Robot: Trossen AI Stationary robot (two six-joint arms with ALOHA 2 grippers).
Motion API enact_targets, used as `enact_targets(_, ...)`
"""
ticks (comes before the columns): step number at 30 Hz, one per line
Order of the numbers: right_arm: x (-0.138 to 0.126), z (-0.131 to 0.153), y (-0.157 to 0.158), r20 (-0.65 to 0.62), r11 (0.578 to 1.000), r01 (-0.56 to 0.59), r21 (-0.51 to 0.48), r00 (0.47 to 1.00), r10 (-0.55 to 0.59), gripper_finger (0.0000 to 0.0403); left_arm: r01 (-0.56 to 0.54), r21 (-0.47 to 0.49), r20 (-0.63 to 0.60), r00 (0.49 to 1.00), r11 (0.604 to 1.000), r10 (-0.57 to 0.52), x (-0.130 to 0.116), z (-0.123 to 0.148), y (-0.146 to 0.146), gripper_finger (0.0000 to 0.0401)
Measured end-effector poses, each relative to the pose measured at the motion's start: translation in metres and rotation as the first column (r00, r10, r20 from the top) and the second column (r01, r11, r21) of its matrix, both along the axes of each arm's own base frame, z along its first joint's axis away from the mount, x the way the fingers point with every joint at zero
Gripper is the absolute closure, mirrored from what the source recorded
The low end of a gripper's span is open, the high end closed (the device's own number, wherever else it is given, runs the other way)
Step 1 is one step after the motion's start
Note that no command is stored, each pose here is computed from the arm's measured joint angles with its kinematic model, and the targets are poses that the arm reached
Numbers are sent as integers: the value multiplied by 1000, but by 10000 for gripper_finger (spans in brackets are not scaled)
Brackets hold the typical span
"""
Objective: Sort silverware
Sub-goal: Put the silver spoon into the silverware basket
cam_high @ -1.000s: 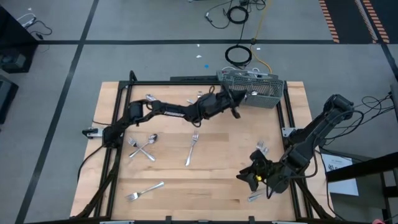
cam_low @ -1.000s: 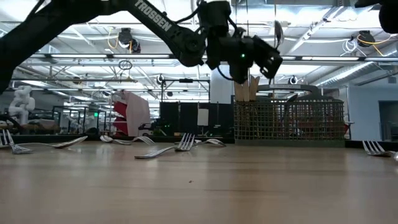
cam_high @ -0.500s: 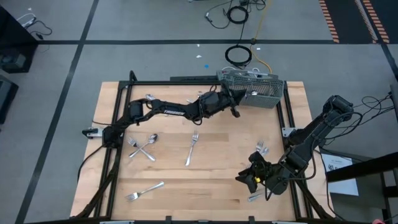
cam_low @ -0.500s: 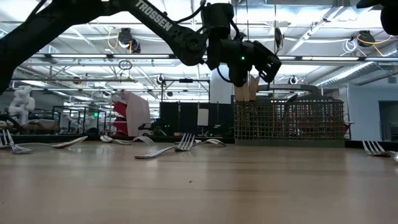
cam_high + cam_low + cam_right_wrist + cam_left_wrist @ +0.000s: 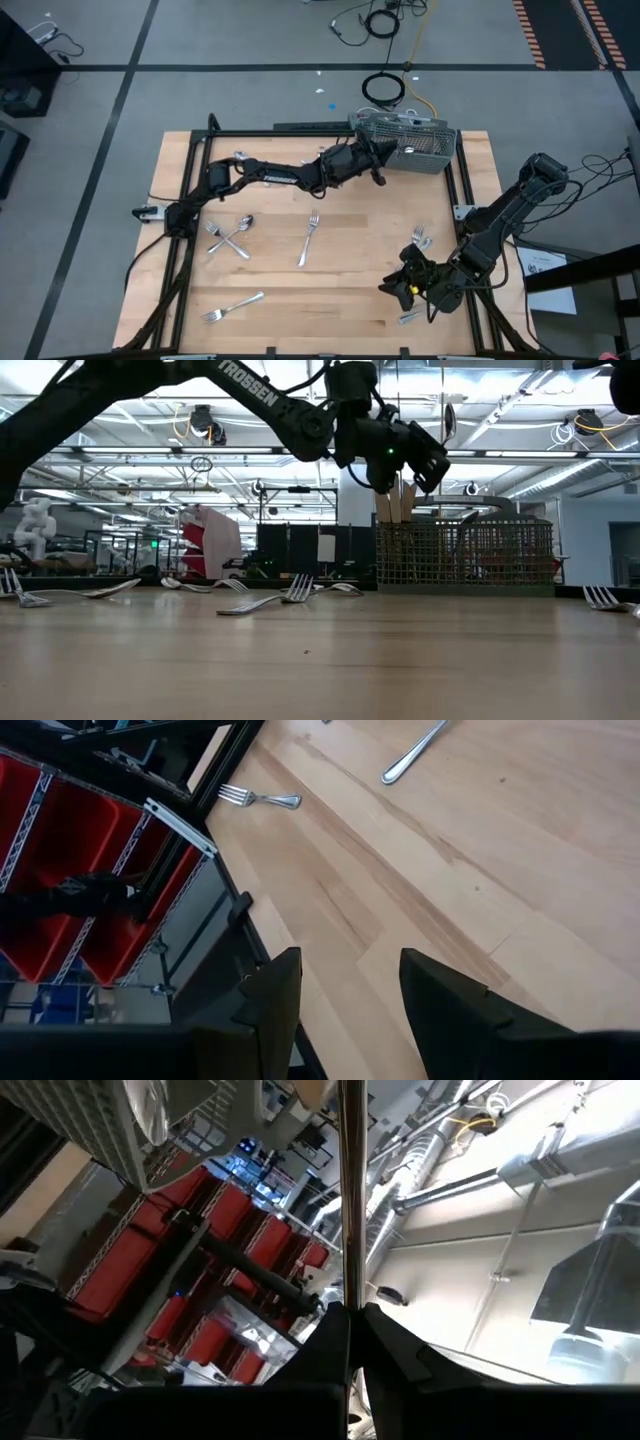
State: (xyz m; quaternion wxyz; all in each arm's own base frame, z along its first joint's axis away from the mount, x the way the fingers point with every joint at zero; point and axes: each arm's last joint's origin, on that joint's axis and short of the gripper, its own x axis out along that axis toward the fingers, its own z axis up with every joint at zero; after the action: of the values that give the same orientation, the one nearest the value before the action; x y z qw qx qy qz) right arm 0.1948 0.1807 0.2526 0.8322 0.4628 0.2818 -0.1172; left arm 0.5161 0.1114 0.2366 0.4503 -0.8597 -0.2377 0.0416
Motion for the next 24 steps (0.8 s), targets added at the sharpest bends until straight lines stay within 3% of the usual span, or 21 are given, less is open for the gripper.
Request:
enact_targets(7, 0, 0, 0, 4, 1000, -8, -12, 1000, 8, 241, 18, 6, 40, 999, 1000, -18, 0, 4, -2, 383)
enact_targets(13, 0, 0, 0, 5, 1000, -17, -25, 1000, 17, 241, 100, -89, 59, 994, 991, -94, 0, 1, 4, 383)
enact_targets(17, 0, 0, 0, 5, 999, -25, -37, 1000, 25, 241, 113, -6, 25, 993, 994, -113, -1, 2, 6, 383)
enact_targets(24, 0, 0, 0, 8, 996, -49, -75, 999, 50, 241, 109, 18, 33, 993, 994, -110, -1, 3, 5, 383)
